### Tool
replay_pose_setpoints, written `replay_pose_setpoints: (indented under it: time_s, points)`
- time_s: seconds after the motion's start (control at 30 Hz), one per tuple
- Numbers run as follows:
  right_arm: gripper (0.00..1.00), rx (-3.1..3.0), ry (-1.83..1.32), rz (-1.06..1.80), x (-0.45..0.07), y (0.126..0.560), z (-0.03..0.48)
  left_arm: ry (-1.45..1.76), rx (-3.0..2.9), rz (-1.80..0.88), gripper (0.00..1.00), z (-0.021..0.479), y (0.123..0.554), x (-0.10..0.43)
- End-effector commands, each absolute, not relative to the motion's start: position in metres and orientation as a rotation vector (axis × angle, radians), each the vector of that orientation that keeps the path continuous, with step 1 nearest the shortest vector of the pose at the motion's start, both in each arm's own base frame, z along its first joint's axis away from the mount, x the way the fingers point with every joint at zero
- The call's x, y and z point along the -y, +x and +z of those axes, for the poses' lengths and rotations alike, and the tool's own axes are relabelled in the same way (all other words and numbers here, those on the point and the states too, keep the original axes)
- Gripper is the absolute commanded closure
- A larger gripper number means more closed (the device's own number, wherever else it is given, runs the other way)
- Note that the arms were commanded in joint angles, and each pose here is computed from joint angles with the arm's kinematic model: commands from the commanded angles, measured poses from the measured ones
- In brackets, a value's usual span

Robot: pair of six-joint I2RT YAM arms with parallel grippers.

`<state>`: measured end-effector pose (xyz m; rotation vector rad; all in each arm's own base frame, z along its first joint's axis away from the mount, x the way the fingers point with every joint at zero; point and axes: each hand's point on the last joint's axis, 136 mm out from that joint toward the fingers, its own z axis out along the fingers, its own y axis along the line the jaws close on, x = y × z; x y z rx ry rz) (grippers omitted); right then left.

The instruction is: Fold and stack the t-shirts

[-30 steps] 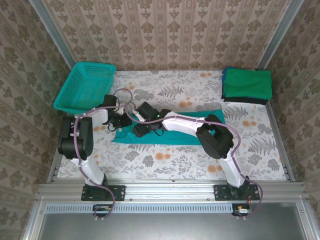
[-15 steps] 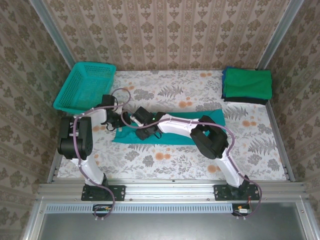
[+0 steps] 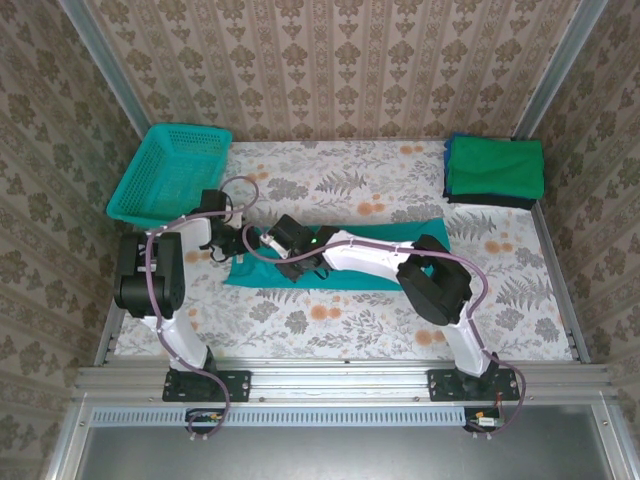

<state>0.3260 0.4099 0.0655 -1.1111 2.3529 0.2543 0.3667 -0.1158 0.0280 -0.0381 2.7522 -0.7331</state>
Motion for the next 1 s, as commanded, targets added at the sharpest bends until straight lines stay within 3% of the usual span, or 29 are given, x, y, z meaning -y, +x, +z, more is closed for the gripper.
replay_pose_setpoints:
  time_s: [0.0, 0.17, 0.27, 0.6, 0.67, 0.77, 0.97]
  points:
    - [0.86, -2.316, -1.174, 0.289, -0.407, 0.318, 0.074, -0.006, -2.752, -0.752, 0.94, 0.029, 0.369, 0.116]
    - [0.80, -2.302, -1.265, 0.356, -0.402, 0.299, 0.073, -0.013, -2.755, -0.753, 0.95, 0.029, 0.369, 0.113]
    - [0.68, -2.294, -1.264, 0.353, -0.393, 0.296, 0.073, -0.018, -2.756, -0.753, 0.96, 0.028, 0.370, 0.112]
    - [0.66, -2.343, -1.155, 0.334, -0.356, 0.305, 0.073, -0.013, -2.743, -0.754, 0.97, 0.035, 0.371, 0.112]
    - [0.64, -2.310, -1.130, 0.380, -0.361, 0.307, 0.083, -0.008, -2.738, -0.746, 0.97, 0.038, 0.372, 0.111]
    - [0.50, -2.253, -1.084, 0.503, -0.379, 0.310, 0.101, -0.004, -2.749, -0.743, 0.98, 0.036, 0.372, 0.111]
    - [0.53, -2.235, -0.925, 0.590, -0.407, 0.333, 0.111, -0.010, -2.752, -0.745, 0.98, 0.035, 0.371, 0.111]
